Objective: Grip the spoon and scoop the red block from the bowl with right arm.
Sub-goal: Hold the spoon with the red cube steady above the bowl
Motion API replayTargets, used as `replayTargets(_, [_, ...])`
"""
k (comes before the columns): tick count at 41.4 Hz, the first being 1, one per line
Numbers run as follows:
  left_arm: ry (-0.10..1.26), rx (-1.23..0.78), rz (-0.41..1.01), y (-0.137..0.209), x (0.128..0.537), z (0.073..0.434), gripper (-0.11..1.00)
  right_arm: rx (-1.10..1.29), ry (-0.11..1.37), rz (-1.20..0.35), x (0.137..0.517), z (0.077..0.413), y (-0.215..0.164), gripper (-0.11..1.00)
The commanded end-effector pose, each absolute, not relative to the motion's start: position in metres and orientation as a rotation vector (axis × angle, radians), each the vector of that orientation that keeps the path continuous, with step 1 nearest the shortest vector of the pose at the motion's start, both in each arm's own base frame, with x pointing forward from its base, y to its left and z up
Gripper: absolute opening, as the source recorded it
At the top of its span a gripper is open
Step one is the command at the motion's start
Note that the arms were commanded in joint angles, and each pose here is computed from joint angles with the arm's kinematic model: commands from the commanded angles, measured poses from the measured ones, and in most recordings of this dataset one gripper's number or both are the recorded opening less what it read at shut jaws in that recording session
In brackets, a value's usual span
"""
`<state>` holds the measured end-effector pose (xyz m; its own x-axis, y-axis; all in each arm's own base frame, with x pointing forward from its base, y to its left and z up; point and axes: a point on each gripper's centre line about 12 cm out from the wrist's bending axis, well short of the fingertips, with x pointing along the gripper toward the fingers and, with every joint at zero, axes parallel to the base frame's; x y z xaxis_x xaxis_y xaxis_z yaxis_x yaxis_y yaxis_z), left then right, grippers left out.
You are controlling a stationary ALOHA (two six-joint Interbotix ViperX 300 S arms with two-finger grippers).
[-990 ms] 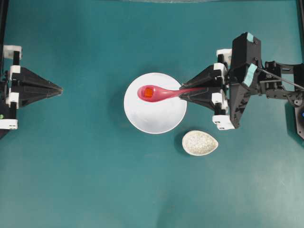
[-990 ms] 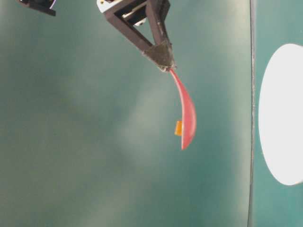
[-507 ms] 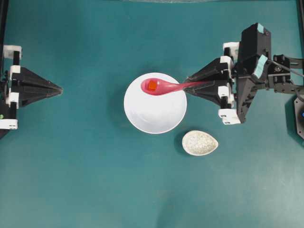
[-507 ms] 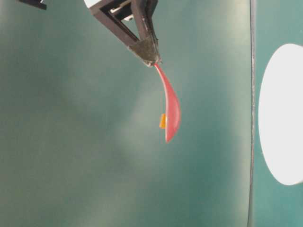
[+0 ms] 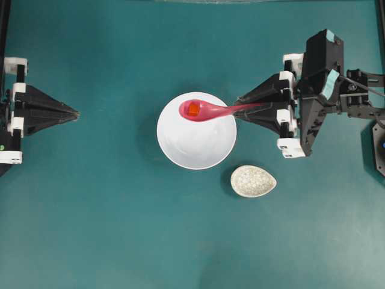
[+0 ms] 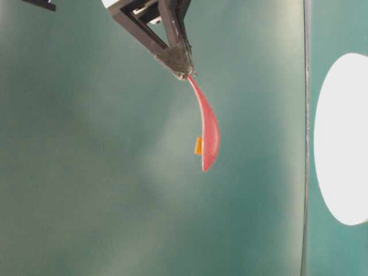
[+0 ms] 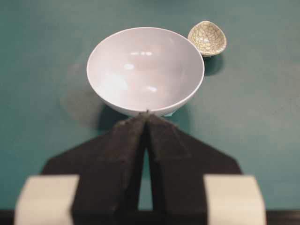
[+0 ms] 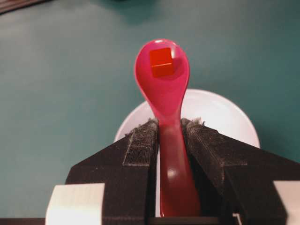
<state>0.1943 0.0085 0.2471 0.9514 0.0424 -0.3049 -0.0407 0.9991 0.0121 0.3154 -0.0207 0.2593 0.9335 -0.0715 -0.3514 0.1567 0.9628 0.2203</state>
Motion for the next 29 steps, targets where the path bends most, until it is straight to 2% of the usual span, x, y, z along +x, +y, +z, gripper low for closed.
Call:
replayTargets(1, [0.286,0.008,0.041,0.0084,0.1974,0.2557,0.01,0.238,0.311,-0.112,0.3165,0.2722,-0.0208,0.24])
replayTargets(29, [0.293,0.007,0.035,0.0071,0.1974,0.2543,0.01,0.216,0.318,-0.115,0.3161,0.2714,-0.0233,0.24])
